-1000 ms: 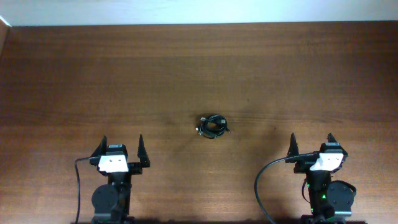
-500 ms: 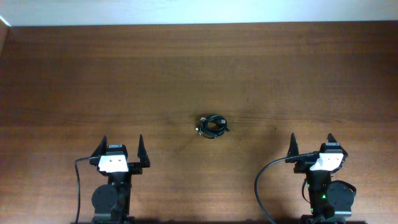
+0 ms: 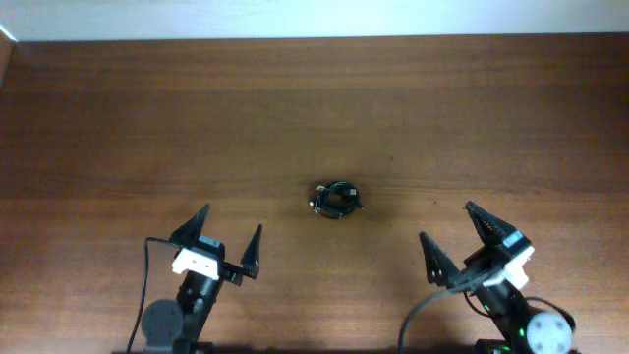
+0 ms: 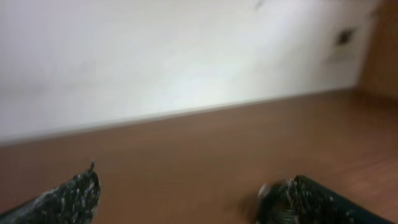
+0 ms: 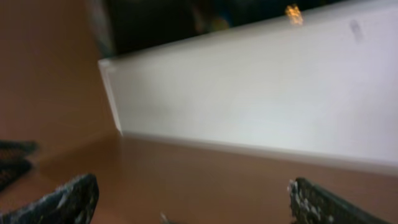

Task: Untangle cables
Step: 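Move both grippers toward the black cable bundle at table center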

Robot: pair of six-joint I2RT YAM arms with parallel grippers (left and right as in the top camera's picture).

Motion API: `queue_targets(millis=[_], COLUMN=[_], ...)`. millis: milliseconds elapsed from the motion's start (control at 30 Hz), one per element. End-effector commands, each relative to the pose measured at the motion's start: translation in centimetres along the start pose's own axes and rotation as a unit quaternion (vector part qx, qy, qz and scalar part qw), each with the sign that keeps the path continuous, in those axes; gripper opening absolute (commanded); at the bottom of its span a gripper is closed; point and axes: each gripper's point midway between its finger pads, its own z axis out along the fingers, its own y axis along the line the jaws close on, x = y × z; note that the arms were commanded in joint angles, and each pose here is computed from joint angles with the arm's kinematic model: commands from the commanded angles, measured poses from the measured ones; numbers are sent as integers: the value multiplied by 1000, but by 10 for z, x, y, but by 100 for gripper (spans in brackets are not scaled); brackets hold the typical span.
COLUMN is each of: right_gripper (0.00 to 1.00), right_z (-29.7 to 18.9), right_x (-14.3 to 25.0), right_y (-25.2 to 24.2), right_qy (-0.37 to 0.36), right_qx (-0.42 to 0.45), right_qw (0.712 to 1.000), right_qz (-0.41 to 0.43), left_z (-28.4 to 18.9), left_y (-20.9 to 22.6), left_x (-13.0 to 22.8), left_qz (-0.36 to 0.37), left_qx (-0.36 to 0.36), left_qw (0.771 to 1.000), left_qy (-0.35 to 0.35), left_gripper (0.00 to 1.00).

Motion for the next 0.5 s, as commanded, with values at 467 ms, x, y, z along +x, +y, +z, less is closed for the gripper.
queue_targets(millis=[467], right_gripper=[98], right_z=[-8], right_x=[-141], right_y=[44], right_qy=[294], right_qx=[57], right_qw=[954], right_qz=[18], left_z=[56], left_y=[-19], left_x=[-128], left_qz=[-152], left_qx=[126], left_qw=[912], left_qy=[359], left_gripper=[99])
